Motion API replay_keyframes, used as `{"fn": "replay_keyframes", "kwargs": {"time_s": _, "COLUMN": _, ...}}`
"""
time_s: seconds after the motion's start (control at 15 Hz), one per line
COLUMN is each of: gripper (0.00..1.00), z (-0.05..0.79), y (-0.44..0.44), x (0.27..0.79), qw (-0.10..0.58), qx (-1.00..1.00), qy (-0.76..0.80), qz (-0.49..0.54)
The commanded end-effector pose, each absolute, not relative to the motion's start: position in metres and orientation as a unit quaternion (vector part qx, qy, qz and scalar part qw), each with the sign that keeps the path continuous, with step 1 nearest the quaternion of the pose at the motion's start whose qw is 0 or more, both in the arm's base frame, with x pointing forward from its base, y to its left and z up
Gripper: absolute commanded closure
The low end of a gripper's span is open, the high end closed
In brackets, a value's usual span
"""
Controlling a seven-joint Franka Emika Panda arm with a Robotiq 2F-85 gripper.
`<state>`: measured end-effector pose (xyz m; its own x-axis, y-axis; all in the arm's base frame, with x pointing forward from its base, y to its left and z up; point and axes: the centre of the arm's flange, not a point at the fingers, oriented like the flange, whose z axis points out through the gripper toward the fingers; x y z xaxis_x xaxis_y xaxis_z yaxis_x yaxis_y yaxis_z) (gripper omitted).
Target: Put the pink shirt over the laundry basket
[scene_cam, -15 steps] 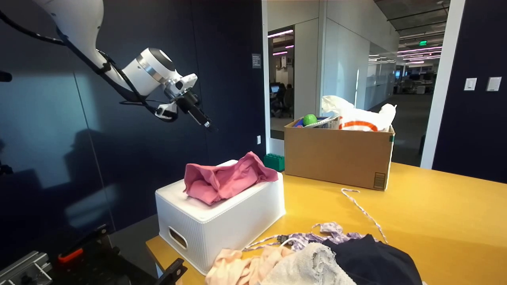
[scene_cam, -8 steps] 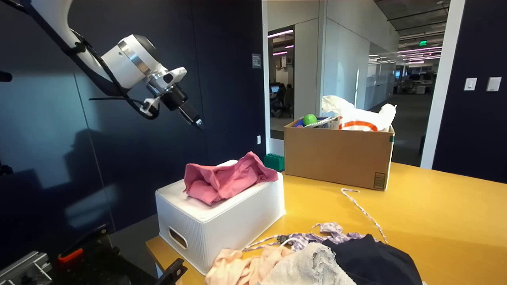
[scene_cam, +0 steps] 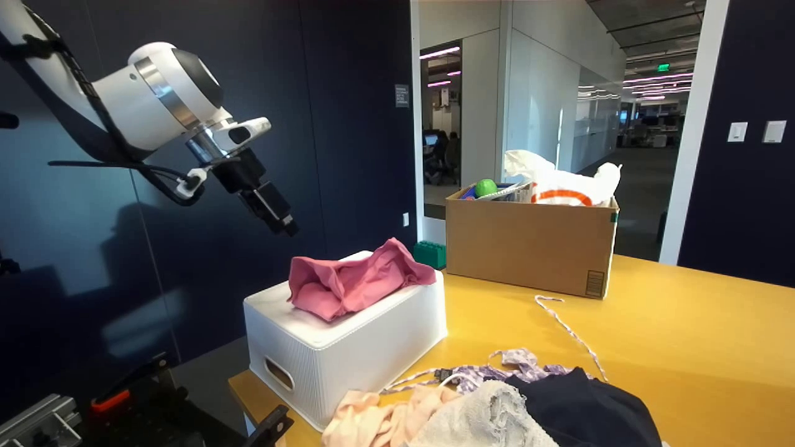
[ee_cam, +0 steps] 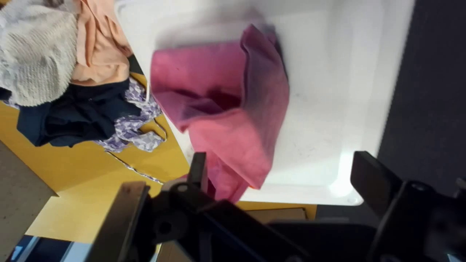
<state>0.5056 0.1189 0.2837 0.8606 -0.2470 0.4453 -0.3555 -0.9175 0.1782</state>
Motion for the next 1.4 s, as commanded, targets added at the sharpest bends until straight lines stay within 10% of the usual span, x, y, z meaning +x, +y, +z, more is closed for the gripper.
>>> {"fn": "replay_keyframes", "kwargs": {"time_s": 0.0, "gripper": 0.0, "z": 0.303, "y": 0.083, "x": 0.423, "qw": 0.112, "qx": 0.955, "qy": -0.166, "qz": 0.218}}
{"fn": "replay_keyframes", "kwargs": {"time_s": 0.4, "gripper": 0.0, "z": 0.309, "y": 0.008, "x": 0.364, "qw": 0.126, "qx": 0.942, "qy": -0.211, "qz": 0.227}}
{"fn": "replay_keyframes", "kwargs": {"time_s": 1.33, "gripper": 0.0, "z": 0.263, "y": 0.016, "x": 0.486, "qw": 0.113, "qx": 0.943, "qy": -0.192, "qz": 0.248}}
